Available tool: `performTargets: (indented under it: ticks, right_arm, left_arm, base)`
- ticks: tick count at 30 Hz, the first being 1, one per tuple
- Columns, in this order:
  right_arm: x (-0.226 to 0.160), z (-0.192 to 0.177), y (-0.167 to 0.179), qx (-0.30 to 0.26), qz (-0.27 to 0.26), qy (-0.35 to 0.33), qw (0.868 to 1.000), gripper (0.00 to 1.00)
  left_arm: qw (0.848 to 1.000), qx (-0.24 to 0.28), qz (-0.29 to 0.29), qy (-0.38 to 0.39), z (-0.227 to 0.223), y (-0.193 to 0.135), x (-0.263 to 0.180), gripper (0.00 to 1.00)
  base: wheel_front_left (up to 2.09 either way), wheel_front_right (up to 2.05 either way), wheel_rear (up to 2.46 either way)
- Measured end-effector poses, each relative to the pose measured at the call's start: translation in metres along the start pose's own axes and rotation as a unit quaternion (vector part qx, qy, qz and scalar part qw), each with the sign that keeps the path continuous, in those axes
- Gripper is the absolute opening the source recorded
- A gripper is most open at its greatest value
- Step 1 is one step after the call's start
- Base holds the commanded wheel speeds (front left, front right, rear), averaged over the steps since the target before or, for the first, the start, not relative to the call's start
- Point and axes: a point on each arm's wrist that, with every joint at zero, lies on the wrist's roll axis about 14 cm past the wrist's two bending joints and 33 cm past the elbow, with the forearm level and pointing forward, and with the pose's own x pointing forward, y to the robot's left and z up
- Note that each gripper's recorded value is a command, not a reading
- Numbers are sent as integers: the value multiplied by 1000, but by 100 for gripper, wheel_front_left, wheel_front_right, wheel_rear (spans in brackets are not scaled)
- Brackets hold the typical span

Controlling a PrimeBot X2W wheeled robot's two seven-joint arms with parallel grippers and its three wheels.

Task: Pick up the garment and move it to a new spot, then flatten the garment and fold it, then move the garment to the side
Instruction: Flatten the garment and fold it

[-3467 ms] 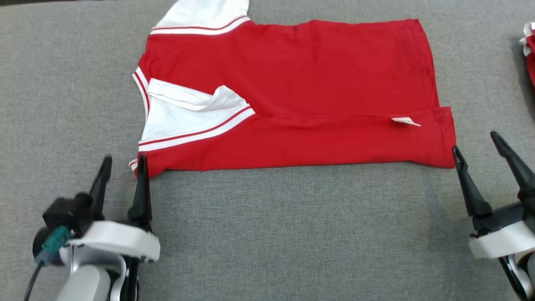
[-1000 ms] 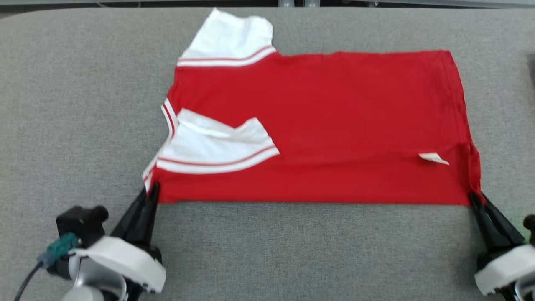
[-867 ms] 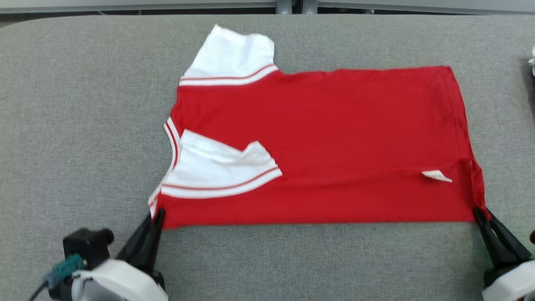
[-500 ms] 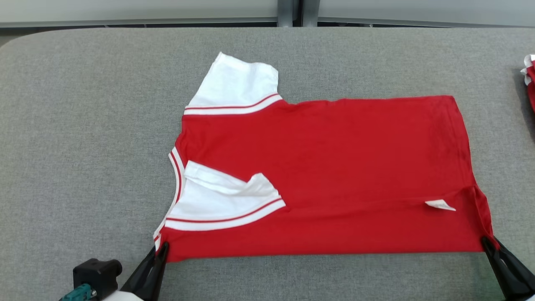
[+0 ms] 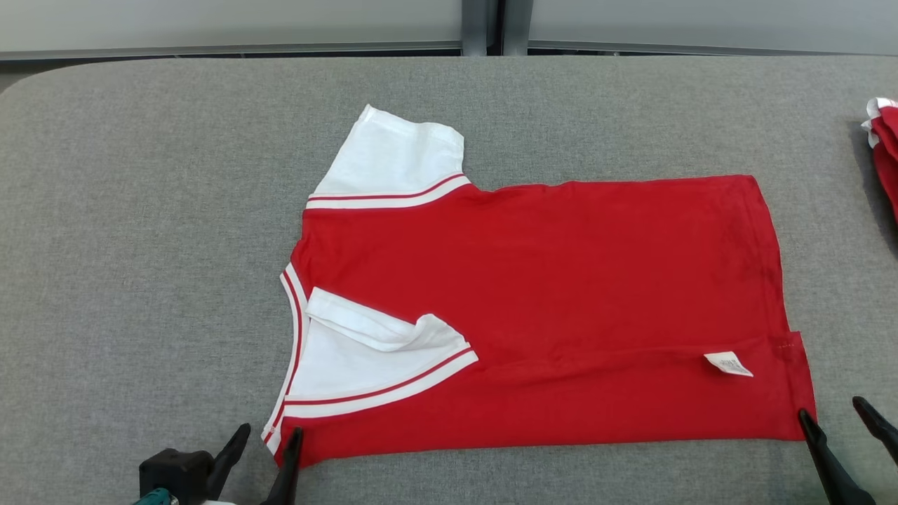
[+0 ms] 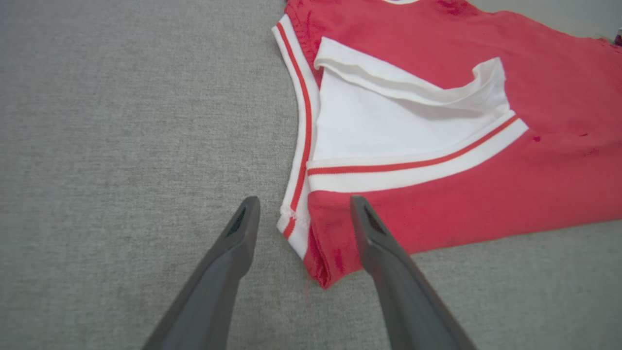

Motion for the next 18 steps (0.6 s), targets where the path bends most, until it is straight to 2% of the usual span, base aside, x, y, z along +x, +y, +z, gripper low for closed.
performTargets:
  ticks: [5, 9, 13, 18]
  right_arm:
    - [-4, 5, -9, -4, -15, -5, 1000, 100]
    - [-1, 23, -10, -20, -18, -35, 999, 100]
    - [16, 38, 3, -29, 3, -57, 998, 100]
    - [48, 49, 15, -36, 28, -68, 997, 100]
  left_arm:
    - [1000, 7, 23, 1, 1, 10, 3, 100]
    - [998, 15, 29, -59, 45, 15, 16, 100]
    - [992, 63, -10, -106, 107, 1, 47, 100]
    - [986, 126, -79, -75, 160, -31, 108, 100]
  base:
    - [0, 0, 0]
    - [0, 0, 0]
    - [0, 0, 0]
    - [0, 0, 0]
